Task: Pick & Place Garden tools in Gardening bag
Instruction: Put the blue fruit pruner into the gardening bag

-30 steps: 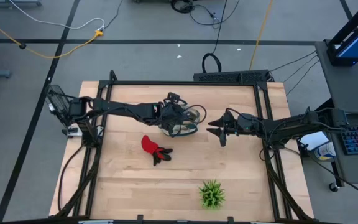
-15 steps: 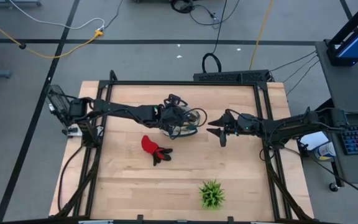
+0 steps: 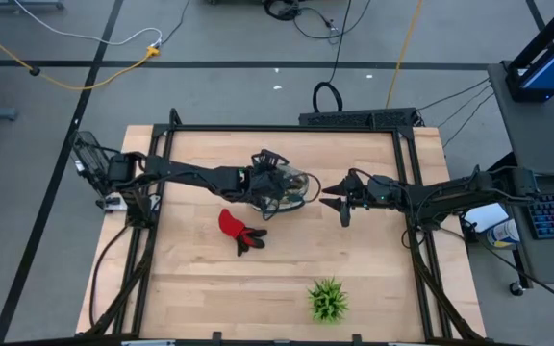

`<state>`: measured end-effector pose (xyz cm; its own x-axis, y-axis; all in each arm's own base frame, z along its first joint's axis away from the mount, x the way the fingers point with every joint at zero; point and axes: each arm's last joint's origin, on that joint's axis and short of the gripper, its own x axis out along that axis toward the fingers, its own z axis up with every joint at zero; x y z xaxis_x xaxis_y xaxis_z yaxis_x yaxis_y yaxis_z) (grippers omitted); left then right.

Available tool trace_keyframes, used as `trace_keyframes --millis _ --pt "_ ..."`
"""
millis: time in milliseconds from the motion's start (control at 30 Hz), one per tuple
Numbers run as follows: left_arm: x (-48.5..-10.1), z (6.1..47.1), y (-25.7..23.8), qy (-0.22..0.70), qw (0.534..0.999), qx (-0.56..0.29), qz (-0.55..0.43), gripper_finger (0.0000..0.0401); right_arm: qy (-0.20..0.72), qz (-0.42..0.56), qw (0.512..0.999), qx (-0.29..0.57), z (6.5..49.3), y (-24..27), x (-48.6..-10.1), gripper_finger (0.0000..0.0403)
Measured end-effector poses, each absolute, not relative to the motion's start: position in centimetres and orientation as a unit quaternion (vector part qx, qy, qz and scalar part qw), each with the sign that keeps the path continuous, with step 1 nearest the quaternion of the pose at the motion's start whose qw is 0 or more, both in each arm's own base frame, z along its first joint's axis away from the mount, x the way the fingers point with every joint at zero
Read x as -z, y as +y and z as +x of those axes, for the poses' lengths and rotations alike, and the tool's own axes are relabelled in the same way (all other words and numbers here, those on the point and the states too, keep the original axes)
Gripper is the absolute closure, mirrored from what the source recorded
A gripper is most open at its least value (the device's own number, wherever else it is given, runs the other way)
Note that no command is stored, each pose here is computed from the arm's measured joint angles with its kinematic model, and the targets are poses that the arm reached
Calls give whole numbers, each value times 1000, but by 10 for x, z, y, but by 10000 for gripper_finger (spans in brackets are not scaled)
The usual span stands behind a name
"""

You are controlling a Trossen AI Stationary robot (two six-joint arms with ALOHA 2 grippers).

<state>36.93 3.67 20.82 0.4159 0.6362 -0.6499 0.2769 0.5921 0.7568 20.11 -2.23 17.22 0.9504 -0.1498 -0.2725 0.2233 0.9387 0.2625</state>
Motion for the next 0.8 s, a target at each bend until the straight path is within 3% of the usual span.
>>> trace_keyframes --millis 233,467,667,800 --pt "-211 368 19 534 661 -167 500 261 124 138 977 104 201 -23 -172 245" --pt "-215 367 3 537 603 -203 555 261 57 124 967 213 201 -30 -182 245" --pt "-228 361 -3 524 604 -237 552 261 -6 128 967 220 202 -31 -194 245" --pt "-251 351 -3 492 653 -267 510 261 -18 126 972 196 205 -30 -201 245"
